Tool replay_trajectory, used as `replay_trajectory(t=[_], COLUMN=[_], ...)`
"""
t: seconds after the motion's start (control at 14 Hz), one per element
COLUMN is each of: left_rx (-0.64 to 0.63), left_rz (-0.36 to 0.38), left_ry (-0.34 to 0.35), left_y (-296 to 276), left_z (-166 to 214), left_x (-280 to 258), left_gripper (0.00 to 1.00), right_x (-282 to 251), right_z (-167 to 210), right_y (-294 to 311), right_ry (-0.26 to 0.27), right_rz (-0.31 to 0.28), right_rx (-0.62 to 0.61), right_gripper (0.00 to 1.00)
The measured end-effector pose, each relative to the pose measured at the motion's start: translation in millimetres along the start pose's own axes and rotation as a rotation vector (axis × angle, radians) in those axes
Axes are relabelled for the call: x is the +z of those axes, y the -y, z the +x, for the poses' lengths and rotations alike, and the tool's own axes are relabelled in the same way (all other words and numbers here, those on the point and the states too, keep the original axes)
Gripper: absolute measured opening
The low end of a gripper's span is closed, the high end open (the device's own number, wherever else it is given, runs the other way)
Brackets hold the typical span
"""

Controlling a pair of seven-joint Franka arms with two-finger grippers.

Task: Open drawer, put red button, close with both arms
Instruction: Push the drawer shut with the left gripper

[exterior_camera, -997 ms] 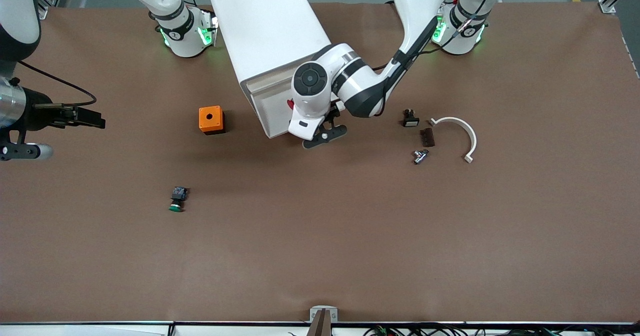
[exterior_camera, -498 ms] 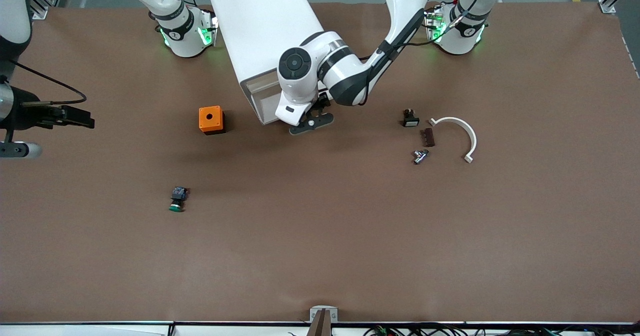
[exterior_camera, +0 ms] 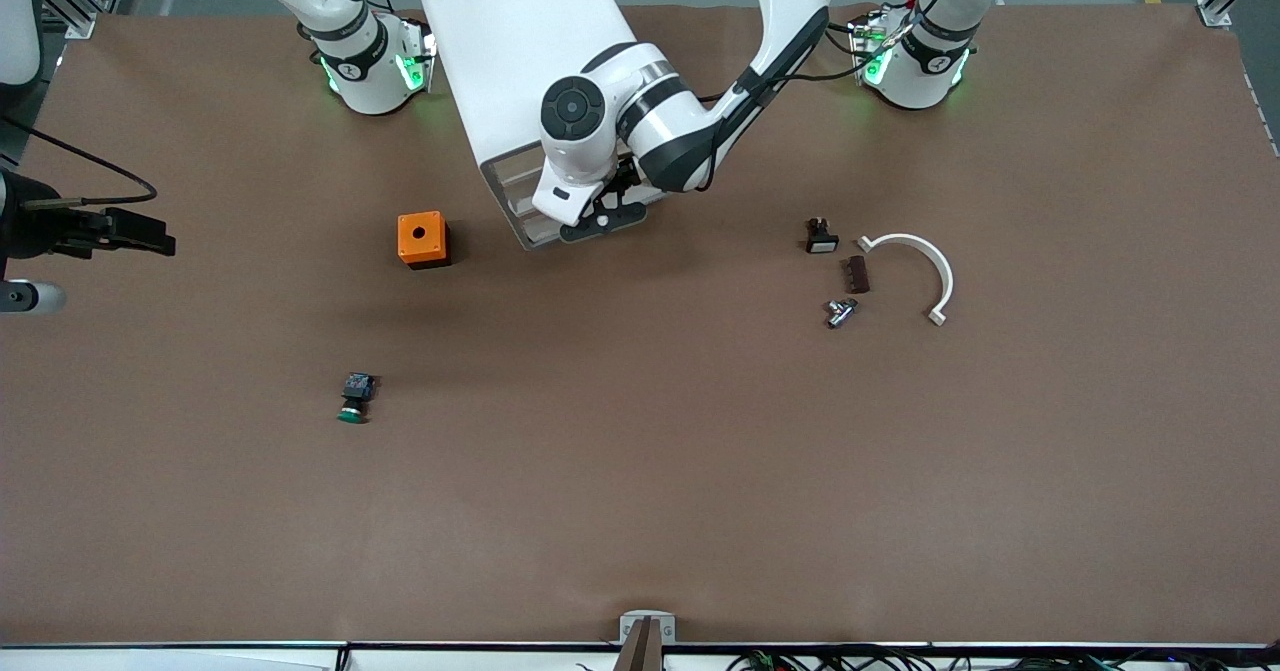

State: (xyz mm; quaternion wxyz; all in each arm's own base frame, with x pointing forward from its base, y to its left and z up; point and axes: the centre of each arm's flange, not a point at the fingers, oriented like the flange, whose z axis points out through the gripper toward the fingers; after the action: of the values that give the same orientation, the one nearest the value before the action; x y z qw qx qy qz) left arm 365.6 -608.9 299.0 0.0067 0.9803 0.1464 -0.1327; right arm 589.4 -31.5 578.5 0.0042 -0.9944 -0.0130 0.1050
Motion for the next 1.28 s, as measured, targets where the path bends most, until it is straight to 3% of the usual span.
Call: replay_trajectory(t=[0.28,0.71,0.85,1.07,1.28], left_rx=[-0.007,-0.013,-0.019,-0.053,-0.111], left_rz=[-0.006,-0.008,-0.017,-0.048,-0.094], left_ry=[0.035,0.042,0.044,0.034,0.019], left_y=[-2,-2,-2,2,17], left_z=[-9,-8,-5,19,59], left_x=[3,3,-1,-20,-52], left_gripper=[1.0,1.0,1.0,1.0,1.0], right_x=[-1,-35,-36,-33,-47], right_z=[0,-5,-7,-17,-27], right_y=[-8,-14,-14,-13,-12], right_ry=[-0.005,-0.077,-0.07,-0.001,-0.021], right_rz=[0.002,-0.003,-0.002,0.006,0.007], right_rx=[0.014,0.025,0.024,0.025,0.024], right_gripper=[1.0,1.0,1.0,1.0,1.0])
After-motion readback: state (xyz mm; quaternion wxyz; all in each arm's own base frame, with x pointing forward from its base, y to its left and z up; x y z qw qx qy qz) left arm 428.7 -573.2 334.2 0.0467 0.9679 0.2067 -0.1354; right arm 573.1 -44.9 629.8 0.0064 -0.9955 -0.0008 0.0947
